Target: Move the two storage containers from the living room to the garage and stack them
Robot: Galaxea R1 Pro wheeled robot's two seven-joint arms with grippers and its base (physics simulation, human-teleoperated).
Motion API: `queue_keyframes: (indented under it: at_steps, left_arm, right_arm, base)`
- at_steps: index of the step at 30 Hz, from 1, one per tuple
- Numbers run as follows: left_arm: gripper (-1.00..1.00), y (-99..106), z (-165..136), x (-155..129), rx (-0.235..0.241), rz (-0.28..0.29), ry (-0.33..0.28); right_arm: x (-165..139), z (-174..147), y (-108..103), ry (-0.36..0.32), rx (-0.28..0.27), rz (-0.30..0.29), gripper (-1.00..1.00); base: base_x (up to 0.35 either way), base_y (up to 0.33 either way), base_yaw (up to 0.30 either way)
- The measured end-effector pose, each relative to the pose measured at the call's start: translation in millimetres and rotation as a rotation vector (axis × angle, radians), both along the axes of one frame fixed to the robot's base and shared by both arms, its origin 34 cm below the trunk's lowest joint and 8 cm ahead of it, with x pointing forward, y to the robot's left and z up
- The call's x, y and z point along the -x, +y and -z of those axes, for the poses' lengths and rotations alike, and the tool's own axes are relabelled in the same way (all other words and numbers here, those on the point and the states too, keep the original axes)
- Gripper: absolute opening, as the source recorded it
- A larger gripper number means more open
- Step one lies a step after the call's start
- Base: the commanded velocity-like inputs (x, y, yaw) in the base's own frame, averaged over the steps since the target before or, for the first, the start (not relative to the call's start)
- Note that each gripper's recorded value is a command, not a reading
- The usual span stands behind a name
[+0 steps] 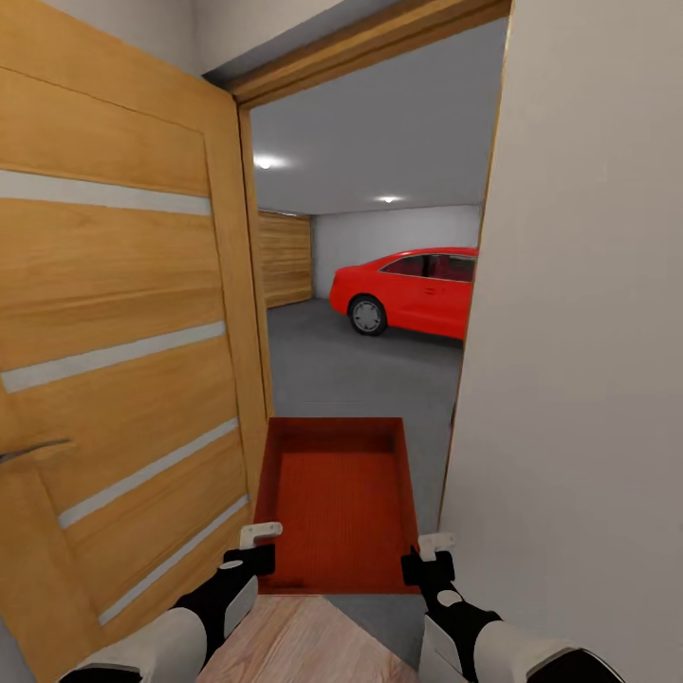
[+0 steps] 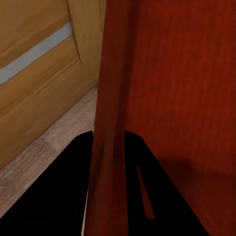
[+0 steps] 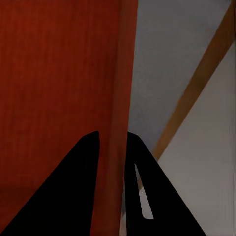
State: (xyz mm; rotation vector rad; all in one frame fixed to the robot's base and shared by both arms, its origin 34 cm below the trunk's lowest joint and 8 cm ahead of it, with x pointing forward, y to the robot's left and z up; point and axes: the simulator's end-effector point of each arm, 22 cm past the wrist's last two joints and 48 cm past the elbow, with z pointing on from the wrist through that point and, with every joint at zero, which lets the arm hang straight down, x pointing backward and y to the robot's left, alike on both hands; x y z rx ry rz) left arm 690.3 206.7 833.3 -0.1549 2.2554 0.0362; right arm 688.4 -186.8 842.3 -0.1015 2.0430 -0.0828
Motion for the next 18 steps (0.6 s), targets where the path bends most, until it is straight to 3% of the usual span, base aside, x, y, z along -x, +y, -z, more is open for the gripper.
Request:
queue_keyframes:
  at_steps: [9,18]
  left_arm:
    - [-1.00,0.1,0.2,0.2,0.000,0.000,0.001]
    - [-1.00,0.8,1.2,0.9,0.001,-0.001,0.003]
  right_arm:
    - [0.1,0.2,0.1,0.001,0.000,0.000,-1.00]
    - [0.4,0.7,0.8,0.005,0.001,-0.002,-1.00]
  base:
    - [0.245,0.229,-0.268]
    - [0.245,0.230,-0.036]
